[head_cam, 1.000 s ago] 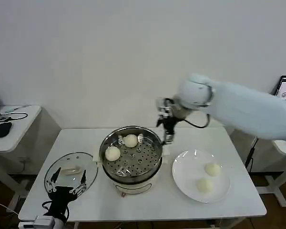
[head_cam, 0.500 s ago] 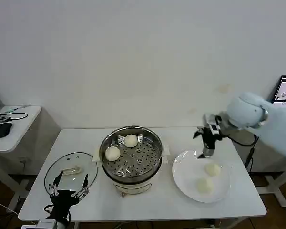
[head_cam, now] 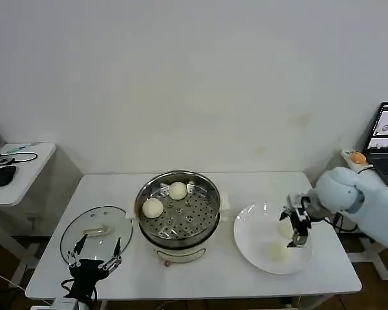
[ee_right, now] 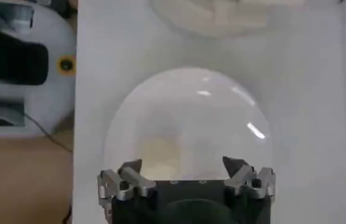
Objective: Take steamed baozi put them in steamer then cover it.
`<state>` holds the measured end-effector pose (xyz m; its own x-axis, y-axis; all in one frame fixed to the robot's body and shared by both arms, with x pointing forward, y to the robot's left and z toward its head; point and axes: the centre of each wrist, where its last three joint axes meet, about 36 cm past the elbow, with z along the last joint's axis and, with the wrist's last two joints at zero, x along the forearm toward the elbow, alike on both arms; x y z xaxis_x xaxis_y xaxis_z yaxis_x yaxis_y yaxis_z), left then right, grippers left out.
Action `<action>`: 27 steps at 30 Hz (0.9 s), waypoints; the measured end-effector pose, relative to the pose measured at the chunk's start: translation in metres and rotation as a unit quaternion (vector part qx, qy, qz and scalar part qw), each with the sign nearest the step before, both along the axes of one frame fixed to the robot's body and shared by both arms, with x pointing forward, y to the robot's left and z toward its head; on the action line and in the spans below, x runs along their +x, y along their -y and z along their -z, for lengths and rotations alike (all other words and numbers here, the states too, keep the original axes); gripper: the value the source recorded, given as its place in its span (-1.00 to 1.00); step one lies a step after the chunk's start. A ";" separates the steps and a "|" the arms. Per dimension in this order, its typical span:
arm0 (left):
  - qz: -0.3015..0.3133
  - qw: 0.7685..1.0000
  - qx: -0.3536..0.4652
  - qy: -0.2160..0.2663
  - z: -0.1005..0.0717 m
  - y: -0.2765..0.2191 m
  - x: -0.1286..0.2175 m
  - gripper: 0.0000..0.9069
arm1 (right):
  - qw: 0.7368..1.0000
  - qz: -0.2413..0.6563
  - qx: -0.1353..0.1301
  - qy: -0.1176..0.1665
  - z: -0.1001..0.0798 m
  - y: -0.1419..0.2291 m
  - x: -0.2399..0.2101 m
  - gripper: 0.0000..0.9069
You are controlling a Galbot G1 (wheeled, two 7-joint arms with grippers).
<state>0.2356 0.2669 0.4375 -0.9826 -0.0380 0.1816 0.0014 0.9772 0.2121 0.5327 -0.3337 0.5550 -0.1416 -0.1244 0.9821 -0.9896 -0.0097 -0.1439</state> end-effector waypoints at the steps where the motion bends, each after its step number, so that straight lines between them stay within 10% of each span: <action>1: 0.000 1.000 0.000 0.000 0.000 0.000 0.000 1.00 | 1.000 0.002 -0.002 -0.001 0.004 0.001 0.000 1.00; 27: -0.009 1.000 0.001 -0.009 0.011 -0.005 0.005 1.00 | 0.999 0.010 -0.026 -0.025 0.081 -0.005 0.010 1.00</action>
<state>0.2410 0.2722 0.4261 -0.9784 -0.0556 0.1992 -0.0120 0.9769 0.2135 0.5424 -0.3287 0.4738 -0.0934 -0.0713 0.9931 -0.9956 0.0040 -0.0934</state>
